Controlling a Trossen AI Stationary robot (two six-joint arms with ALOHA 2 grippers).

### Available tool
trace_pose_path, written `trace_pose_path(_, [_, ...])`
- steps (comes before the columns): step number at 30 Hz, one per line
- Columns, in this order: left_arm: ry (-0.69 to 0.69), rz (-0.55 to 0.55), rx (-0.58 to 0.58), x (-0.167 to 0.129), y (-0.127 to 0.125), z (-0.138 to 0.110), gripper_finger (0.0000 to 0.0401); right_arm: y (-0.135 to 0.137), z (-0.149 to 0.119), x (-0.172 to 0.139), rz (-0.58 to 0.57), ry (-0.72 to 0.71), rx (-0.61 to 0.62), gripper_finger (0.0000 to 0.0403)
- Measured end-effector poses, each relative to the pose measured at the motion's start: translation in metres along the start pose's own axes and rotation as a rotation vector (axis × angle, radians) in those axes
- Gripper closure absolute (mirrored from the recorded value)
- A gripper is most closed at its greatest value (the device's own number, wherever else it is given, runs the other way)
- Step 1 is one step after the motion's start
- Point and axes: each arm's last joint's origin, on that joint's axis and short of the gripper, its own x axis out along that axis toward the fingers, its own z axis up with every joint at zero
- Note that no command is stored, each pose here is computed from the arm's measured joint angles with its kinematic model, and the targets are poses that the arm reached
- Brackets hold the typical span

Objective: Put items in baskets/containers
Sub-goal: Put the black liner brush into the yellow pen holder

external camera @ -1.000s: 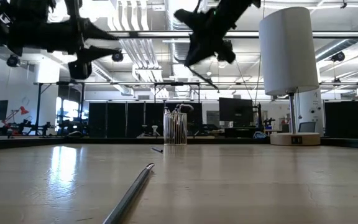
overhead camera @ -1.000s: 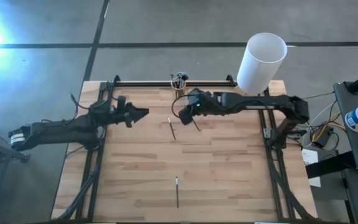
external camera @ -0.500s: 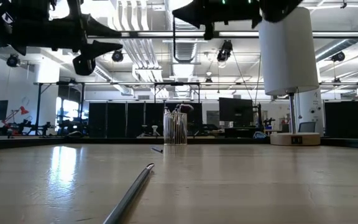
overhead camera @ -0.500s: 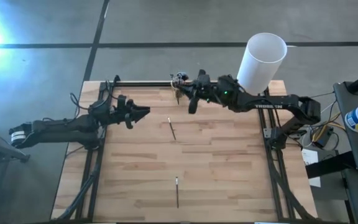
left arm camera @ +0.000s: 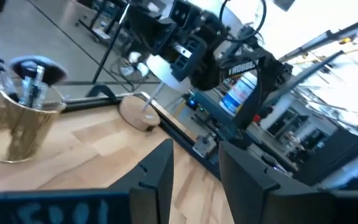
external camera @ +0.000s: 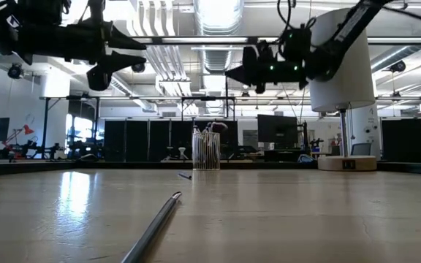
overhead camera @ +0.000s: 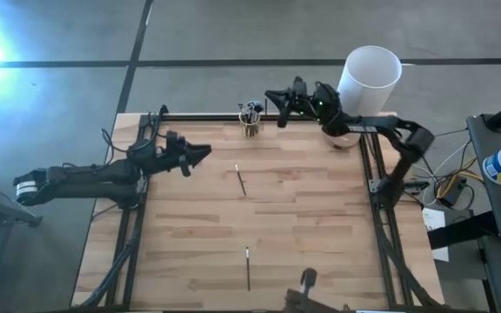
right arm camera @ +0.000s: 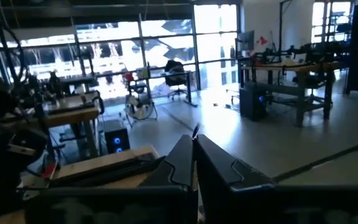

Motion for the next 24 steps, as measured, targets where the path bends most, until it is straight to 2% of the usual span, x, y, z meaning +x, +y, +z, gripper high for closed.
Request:
trace_pose_path(5, [-0.032, 0.039, 0.000, 0.000, 0.000, 0.002, 0.0282, -0.013, -0.025, 0.020, 0.011, -0.001, 0.015, 0.0394])
trace_pose_path(10, [-0.048, 0.062, 0.000, 0.000, 0.001, 0.002, 0.0282, -0.018, -0.037, 0.035, 0.021, 0.001, 0.020, 0.0394])
trace_pose_path(18, [-0.049, 0.066, 0.000, 0.000, 0.001, 0.002, 0.0282, -0.022, -0.048, 0.042, -0.009, 0.019, 0.020, 0.0394])
trace_pose_path(24, [-0.047, 0.068, 0.000, 0.000, 0.001, 0.002, 0.0282, -0.023, -0.059, 0.041, -0.071, 0.099, 0.015, 0.0388])
